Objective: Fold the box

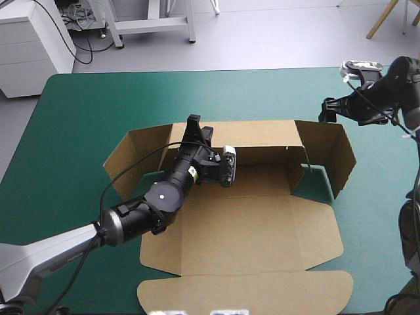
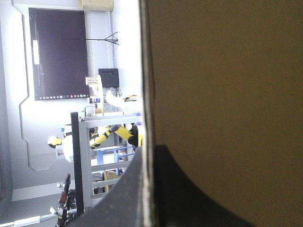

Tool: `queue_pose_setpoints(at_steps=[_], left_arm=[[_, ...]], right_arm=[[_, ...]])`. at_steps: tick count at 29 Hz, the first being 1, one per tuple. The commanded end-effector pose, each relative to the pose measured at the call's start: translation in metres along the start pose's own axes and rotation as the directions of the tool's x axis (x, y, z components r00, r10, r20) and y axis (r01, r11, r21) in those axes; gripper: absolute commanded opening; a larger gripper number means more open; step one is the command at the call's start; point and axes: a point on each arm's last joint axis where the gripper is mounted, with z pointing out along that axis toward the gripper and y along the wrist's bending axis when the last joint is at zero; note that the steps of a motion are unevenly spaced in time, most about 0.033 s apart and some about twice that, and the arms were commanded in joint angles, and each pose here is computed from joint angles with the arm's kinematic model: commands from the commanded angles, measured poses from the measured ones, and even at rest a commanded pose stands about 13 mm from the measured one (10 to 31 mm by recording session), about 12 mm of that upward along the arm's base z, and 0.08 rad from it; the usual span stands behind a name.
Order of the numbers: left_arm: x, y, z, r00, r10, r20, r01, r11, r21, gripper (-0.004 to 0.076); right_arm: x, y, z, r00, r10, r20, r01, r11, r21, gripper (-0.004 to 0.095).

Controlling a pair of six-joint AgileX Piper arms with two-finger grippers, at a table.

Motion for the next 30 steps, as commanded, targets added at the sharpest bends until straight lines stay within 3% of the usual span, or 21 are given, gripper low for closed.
queue_pose_setpoints(at_steps=[1, 12, 21, 30], left_arm=[[0.000, 0.025, -0.010, 0.999, 0.048, 0.011, -0.046, 0.992, -0.116, -0.0010], [0.000, 0.025, -0.010, 0.999, 0.048, 0.011, -0.046, 0.992, -0.116, -0.0010], [0.000, 0.026, -0.010, 1.000, 0.010, 0.008, -0.009, 0.993, -0.120, -0.0010], [0.000, 0.026, -0.010, 1.000, 0.010, 0.008, -0.009, 0.993, -0.120, -0.0010]], right_arm=[[0.007, -0.002, -0.037, 0.993, 0.035, 0.117, -0.029, 0.998, -0.057, 0.0847], [0.061, 0.004, -0.031, 0.998, 0.049, 0.042, -0.044, 0.991, -0.123, 0.0833], [0.115, 0.015, -0.037, 0.990, 0.068, 0.126, -0.057, 0.995, -0.083, 0.0833], [0.151, 0.026, -0.026, 0.968, 0.009, 0.253, 0.025, 0.991, -0.130, 0.0833]])
